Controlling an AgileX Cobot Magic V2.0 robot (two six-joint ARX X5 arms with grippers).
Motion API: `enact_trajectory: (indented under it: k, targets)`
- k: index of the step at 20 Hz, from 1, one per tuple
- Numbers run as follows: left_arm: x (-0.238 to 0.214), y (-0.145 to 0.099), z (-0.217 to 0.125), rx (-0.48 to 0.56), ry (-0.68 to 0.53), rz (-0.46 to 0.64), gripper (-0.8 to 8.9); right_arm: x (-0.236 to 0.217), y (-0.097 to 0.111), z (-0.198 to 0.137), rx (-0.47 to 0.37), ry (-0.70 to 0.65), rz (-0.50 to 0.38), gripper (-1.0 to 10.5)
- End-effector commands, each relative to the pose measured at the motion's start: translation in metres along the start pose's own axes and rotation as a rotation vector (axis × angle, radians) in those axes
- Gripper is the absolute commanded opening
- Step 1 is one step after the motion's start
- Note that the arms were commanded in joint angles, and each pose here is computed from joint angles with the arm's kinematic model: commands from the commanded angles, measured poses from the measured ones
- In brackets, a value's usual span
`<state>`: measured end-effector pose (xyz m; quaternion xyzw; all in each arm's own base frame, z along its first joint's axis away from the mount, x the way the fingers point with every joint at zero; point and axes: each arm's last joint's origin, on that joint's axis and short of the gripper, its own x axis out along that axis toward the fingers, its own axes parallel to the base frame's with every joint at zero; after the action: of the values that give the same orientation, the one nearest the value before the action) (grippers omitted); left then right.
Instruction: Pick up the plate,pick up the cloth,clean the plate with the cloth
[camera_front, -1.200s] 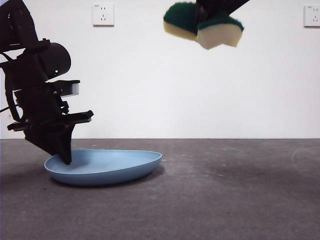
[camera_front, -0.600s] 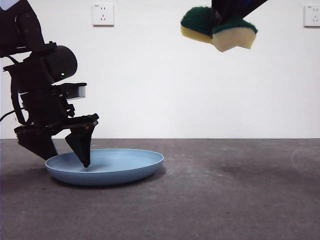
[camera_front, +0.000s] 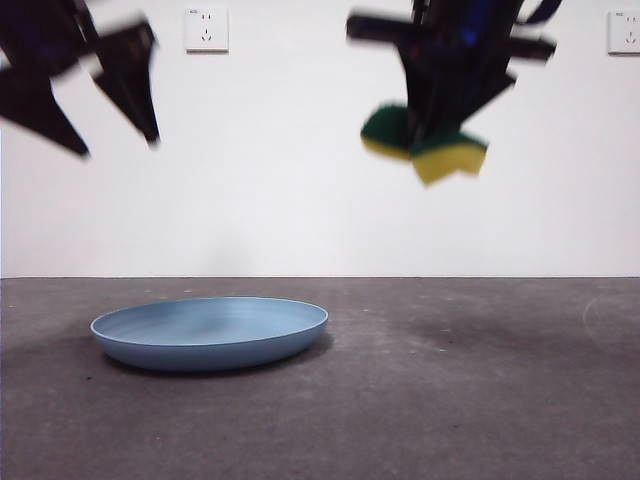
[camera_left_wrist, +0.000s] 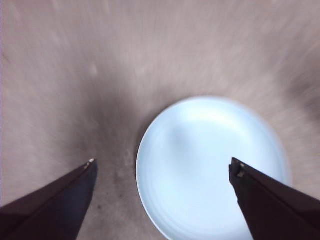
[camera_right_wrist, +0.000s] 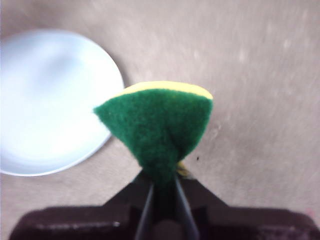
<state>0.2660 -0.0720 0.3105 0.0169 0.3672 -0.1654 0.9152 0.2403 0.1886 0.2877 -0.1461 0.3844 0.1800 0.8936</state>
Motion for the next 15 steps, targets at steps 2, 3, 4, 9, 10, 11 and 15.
enact_trajectory:
  k: [2, 3, 4, 9, 10, 11, 15]
  targets:
    - [-0.042, -0.008, -0.005, 0.008, -0.061, -0.012, 4.36, 0.046, -0.006, -0.006, 0.036, 0.104, 0.051, -0.1]
    - [-0.053, -0.010, -0.007, 0.013, -0.075, -0.015, 4.36, 0.061, -0.009, -0.008, 0.049, 0.126, 0.061, -0.1]
    - [-0.062, -0.012, -0.009, 0.018, -0.085, -0.020, 4.36, 0.077, -0.013, -0.011, 0.064, 0.149, 0.067, -0.1]
    - [-0.079, -0.018, -0.020, 0.031, -0.048, -0.037, 4.36, 0.136, -0.025, -0.029, 0.116, 0.245, 0.099, -0.1]
    - [-0.079, -0.019, -0.021, 0.033, -0.036, -0.040, 4.36, 0.144, -0.026, -0.034, 0.122, 0.275, 0.105, -0.1]
    - [-0.079, -0.020, -0.022, 0.036, -0.031, -0.044, 4.36, 0.149, -0.027, -0.038, 0.125, 0.294, 0.112, -0.1]
    - [-0.079, -0.023, -0.022, 0.045, -0.031, -0.049, 4.36, 0.150, -0.028, -0.039, 0.126, 0.303, 0.119, 1.1]
